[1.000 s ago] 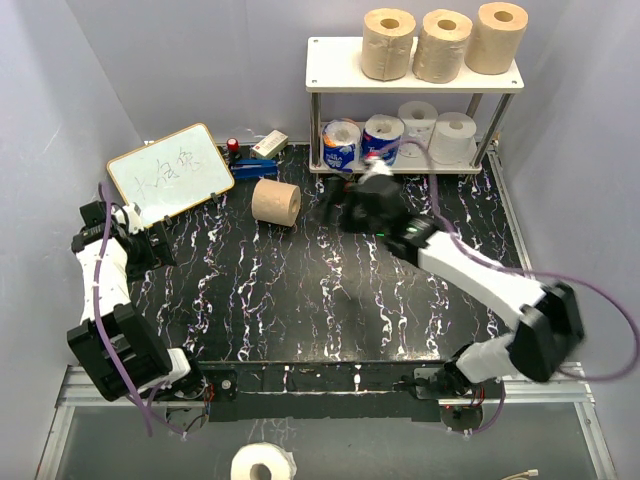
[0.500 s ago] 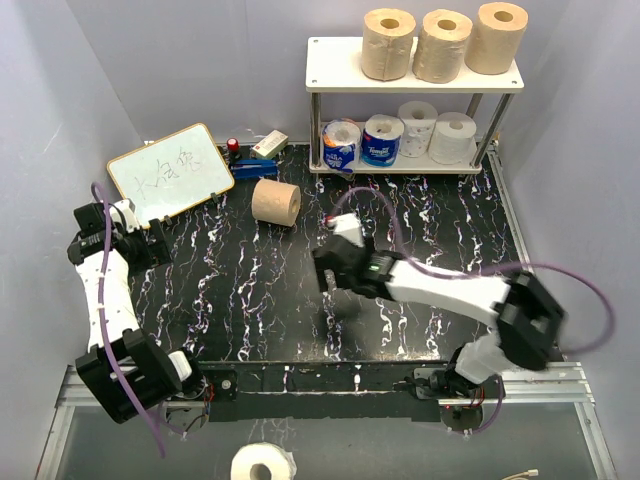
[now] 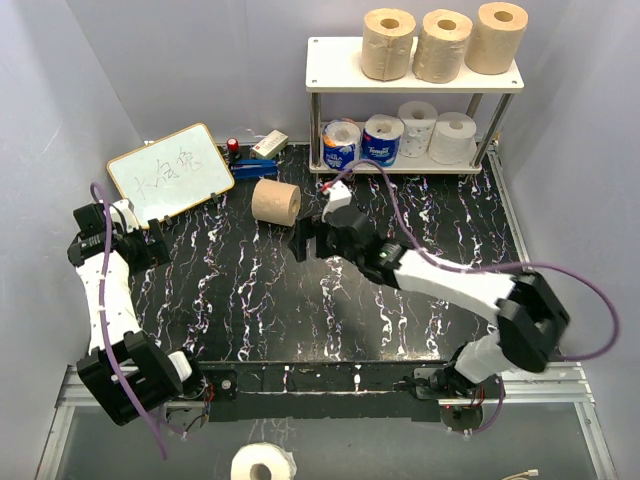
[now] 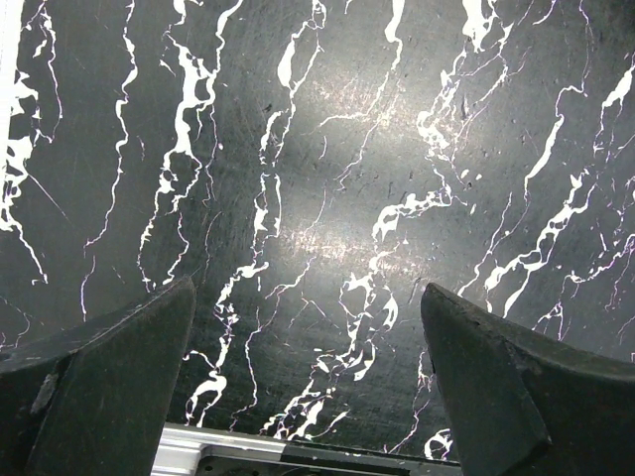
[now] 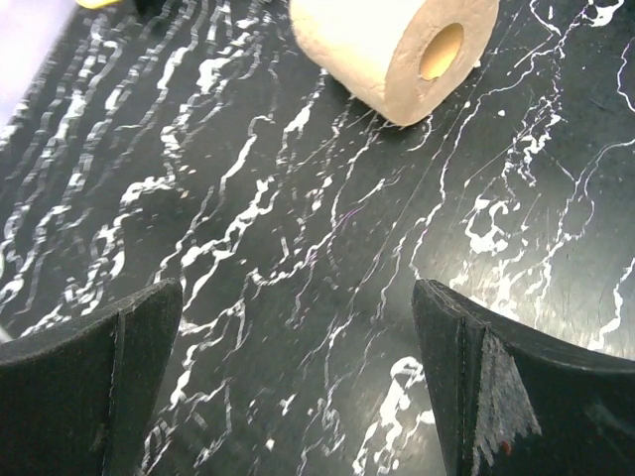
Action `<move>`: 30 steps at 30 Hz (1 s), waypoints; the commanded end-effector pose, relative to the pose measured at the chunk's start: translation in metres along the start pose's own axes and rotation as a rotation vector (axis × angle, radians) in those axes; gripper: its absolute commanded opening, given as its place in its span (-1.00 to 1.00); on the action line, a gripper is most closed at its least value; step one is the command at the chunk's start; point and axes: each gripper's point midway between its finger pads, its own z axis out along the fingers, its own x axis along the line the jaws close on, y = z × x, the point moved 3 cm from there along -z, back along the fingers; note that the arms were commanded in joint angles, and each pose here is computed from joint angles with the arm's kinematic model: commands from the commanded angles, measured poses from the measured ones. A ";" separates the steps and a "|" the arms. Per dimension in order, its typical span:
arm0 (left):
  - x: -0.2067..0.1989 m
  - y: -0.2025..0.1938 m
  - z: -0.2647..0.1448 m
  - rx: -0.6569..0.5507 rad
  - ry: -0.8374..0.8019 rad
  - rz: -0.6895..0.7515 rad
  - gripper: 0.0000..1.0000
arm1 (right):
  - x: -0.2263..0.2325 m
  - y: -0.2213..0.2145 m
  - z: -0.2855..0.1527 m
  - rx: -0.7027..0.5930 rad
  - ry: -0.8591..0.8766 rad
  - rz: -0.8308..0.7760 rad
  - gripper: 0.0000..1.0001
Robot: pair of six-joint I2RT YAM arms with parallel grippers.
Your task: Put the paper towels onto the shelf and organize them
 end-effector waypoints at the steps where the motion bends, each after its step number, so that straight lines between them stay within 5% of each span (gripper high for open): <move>1: 0.001 -0.001 -0.003 -0.013 0.010 -0.001 0.92 | 0.009 0.019 0.049 0.027 0.028 -0.056 0.96; 11: 0.008 -0.006 0.008 0.044 0.025 -0.029 0.92 | -0.009 0.011 0.128 -0.033 -0.014 -0.194 0.96; 30: 0.002 -0.014 0.023 0.146 -0.056 -0.034 0.94 | -0.031 0.038 0.195 -0.077 0.089 -0.024 0.96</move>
